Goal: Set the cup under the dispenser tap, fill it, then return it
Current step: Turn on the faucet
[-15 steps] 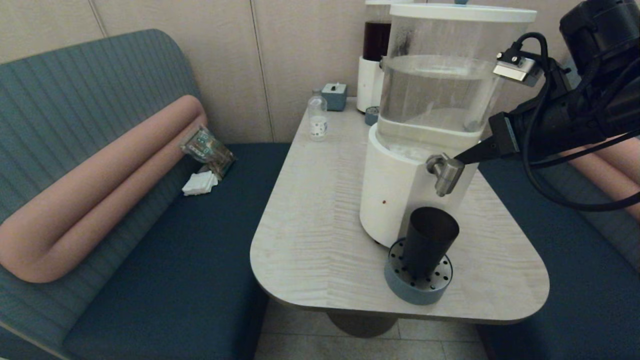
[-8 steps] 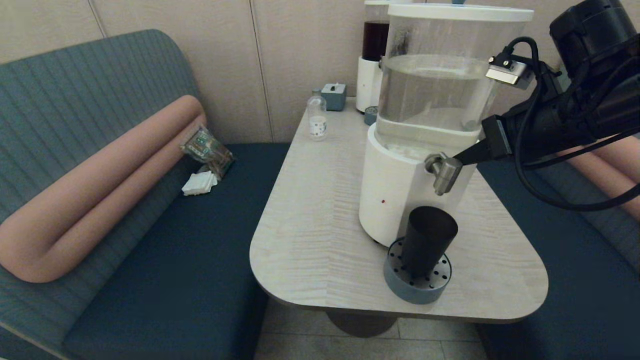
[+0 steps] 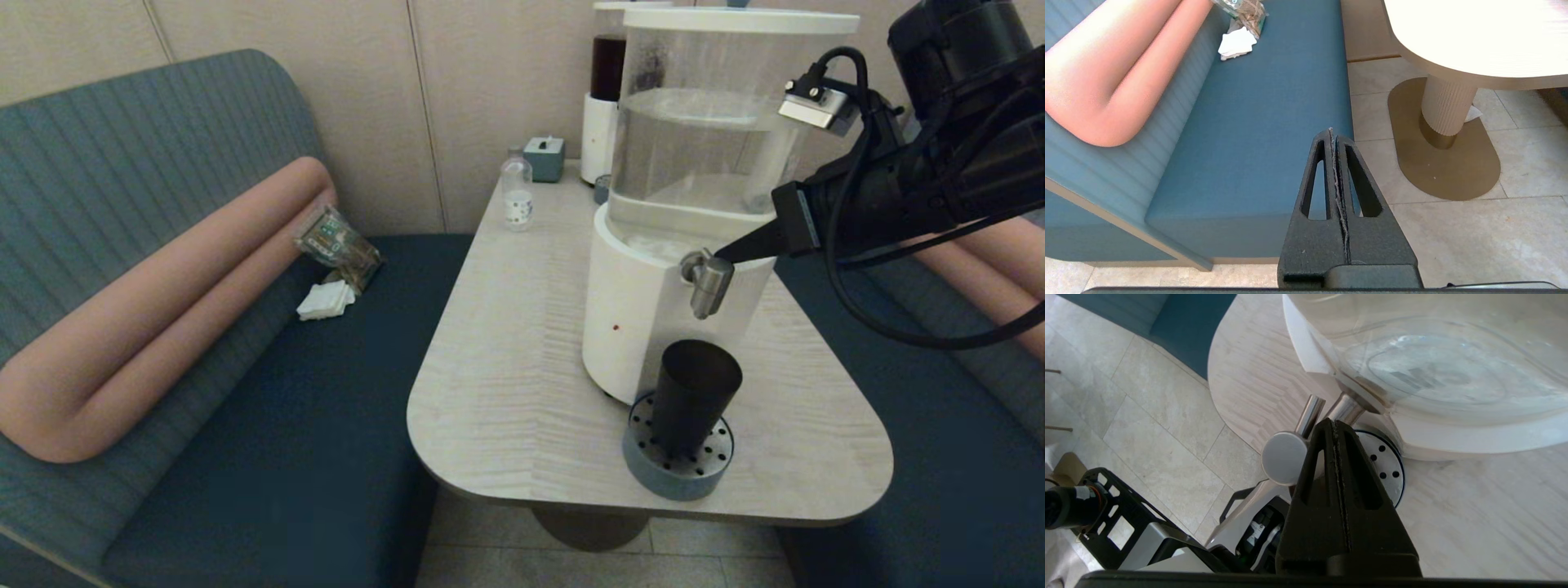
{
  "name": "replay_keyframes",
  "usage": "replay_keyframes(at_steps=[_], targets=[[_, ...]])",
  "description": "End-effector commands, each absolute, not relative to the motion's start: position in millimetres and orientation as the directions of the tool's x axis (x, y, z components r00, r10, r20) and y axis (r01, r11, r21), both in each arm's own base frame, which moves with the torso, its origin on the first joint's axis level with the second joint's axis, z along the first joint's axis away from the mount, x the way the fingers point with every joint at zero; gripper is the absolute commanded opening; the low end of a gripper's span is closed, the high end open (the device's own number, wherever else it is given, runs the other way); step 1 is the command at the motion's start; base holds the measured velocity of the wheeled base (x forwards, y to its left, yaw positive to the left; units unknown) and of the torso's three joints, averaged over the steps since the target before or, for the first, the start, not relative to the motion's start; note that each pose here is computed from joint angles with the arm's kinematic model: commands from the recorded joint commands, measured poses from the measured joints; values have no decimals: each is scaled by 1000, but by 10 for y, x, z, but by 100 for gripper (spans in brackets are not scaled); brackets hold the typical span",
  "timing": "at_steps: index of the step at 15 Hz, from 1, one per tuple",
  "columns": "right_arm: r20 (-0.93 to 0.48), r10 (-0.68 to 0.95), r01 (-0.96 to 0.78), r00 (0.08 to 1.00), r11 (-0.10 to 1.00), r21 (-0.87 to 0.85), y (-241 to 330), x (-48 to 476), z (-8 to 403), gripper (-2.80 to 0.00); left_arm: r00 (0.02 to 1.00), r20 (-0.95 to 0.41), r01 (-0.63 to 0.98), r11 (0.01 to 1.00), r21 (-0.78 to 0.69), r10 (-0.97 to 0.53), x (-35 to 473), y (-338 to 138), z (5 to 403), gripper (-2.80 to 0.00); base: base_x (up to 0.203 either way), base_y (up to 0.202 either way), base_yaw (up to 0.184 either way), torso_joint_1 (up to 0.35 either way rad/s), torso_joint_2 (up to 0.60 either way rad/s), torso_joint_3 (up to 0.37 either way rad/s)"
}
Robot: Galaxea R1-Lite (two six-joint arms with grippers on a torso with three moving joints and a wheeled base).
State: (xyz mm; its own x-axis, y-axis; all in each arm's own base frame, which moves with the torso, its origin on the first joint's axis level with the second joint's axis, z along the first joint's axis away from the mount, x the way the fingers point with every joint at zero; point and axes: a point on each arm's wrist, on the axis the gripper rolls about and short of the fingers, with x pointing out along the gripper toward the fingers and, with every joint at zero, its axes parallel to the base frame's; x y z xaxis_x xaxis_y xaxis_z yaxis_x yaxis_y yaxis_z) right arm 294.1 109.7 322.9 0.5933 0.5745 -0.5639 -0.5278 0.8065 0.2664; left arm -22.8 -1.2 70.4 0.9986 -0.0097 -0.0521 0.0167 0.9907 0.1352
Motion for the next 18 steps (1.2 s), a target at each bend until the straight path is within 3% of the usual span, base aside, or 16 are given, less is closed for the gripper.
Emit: replay_keyframes(at_steps=[1, 18], targets=[[-564, 581, -532, 588, 802, 271, 1110, 2952, 3217, -280, 999, -54, 16, 991, 136, -9, -227, -12, 704, -280, 0, 0, 0, 0, 0, 0], [-522, 592, -597, 614, 781, 183, 1162, 3042, 3096, -280, 999, -54, 16, 991, 136, -9, -227, -12, 704, -280, 0, 0, 0, 0, 0, 0]])
